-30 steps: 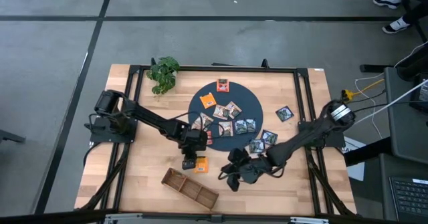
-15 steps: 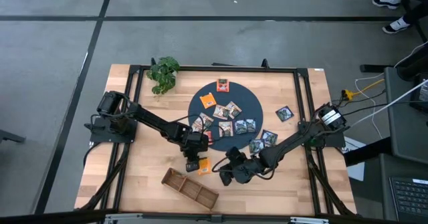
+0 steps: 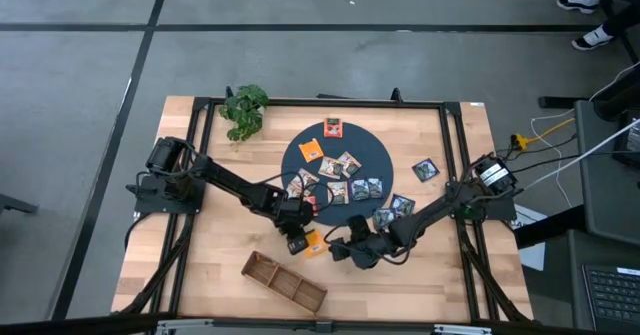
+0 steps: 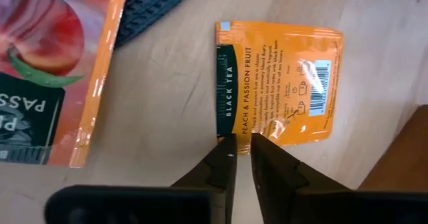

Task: Pick & Place Tea
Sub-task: Put the orange tea bag into the left section of the wooden organizer

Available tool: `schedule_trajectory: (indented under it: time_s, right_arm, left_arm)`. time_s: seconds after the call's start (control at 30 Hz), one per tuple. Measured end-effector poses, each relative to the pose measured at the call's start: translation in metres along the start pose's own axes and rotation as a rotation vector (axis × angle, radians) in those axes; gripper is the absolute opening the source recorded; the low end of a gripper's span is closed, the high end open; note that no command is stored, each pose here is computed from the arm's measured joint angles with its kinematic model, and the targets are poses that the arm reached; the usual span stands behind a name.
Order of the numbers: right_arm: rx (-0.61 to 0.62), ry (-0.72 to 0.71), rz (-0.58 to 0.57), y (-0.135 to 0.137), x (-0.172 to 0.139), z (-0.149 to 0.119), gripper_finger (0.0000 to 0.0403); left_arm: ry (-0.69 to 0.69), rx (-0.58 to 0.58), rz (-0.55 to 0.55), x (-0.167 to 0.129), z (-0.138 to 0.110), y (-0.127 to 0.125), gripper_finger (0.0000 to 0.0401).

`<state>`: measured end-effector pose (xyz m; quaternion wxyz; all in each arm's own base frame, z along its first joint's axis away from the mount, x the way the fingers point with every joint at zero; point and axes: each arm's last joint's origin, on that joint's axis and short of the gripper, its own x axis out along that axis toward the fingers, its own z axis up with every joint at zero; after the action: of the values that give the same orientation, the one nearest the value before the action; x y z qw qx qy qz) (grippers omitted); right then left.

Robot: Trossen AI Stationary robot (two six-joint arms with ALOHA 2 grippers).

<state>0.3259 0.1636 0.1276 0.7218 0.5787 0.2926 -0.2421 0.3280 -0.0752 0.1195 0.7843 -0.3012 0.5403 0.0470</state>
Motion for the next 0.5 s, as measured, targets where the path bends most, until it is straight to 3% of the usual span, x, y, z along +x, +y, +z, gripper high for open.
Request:
schedule_trajectory:
  time_s: [0.23, 0.5]
  right_arm:
    - [0.007, 0.015, -0.018, -0.002, 0.006, 0.014, 0.0213]
    - [0.018, 0.087, 0.004, -0.005, 0.021, 0.015, 0.0206]
  left_arm:
    - [-0.058, -0.018, -0.024, 0.001, 0.004, -0.003, 0.0004]
    - [-0.066, -0.060, -0.050, 0.010, 0.006, -0.003, 0.0004]
